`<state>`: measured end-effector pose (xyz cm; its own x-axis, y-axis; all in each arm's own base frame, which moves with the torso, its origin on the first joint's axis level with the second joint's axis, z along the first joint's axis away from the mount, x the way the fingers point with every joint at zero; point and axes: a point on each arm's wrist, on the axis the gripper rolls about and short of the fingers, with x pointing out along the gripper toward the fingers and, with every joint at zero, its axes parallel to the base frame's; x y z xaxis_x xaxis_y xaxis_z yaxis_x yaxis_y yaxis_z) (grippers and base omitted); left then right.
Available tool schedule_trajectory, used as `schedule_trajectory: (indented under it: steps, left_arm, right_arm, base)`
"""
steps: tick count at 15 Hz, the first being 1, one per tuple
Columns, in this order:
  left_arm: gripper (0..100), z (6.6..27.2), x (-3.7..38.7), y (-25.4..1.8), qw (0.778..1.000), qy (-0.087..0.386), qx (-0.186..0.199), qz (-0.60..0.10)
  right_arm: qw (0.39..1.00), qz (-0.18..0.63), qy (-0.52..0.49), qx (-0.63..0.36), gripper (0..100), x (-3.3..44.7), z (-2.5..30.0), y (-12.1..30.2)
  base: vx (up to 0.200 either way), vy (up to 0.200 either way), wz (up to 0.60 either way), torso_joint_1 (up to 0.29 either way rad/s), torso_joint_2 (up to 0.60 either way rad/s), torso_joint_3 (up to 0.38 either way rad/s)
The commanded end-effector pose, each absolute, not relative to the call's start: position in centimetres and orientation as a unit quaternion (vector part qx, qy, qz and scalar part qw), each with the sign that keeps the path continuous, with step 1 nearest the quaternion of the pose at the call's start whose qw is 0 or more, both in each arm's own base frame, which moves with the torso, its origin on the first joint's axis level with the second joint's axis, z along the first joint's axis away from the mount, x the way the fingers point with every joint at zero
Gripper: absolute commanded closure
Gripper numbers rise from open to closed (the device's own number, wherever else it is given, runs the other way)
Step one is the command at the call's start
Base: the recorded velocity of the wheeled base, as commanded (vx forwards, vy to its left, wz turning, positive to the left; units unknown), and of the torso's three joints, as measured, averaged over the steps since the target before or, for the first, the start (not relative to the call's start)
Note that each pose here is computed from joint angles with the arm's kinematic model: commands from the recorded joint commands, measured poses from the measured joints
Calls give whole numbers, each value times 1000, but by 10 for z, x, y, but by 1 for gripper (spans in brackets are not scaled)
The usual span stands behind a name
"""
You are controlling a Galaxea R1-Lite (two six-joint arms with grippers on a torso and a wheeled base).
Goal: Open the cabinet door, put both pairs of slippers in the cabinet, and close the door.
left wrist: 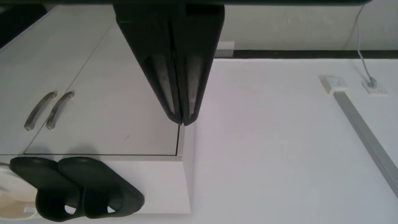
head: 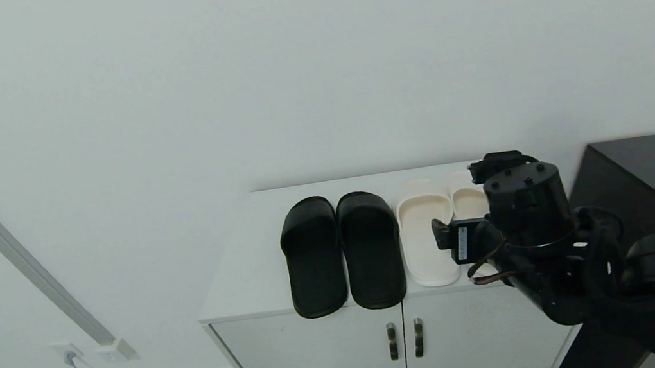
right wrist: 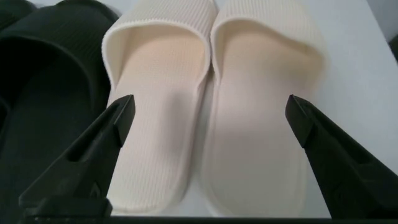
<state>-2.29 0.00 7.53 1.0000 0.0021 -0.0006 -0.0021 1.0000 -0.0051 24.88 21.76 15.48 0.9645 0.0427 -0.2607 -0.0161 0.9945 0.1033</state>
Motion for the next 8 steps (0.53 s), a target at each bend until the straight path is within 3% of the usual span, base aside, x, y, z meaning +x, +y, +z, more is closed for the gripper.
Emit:
schedule_trajectory:
  steps: [1, 8]
  left_arm:
    - [100, 76, -23, 0, 1000, 1, -2, 2]
    - [100, 76, -23, 0, 1000, 0, -3, 2]
  right_arm:
    - [989, 5, 143, 40, 0, 265, 140, 227]
    - [991, -31, 123, 41, 0, 317, 132, 232]
  base:
    - [0, 0, 0, 0, 0, 0]
    - [0, 0, 0, 0, 0, 0]
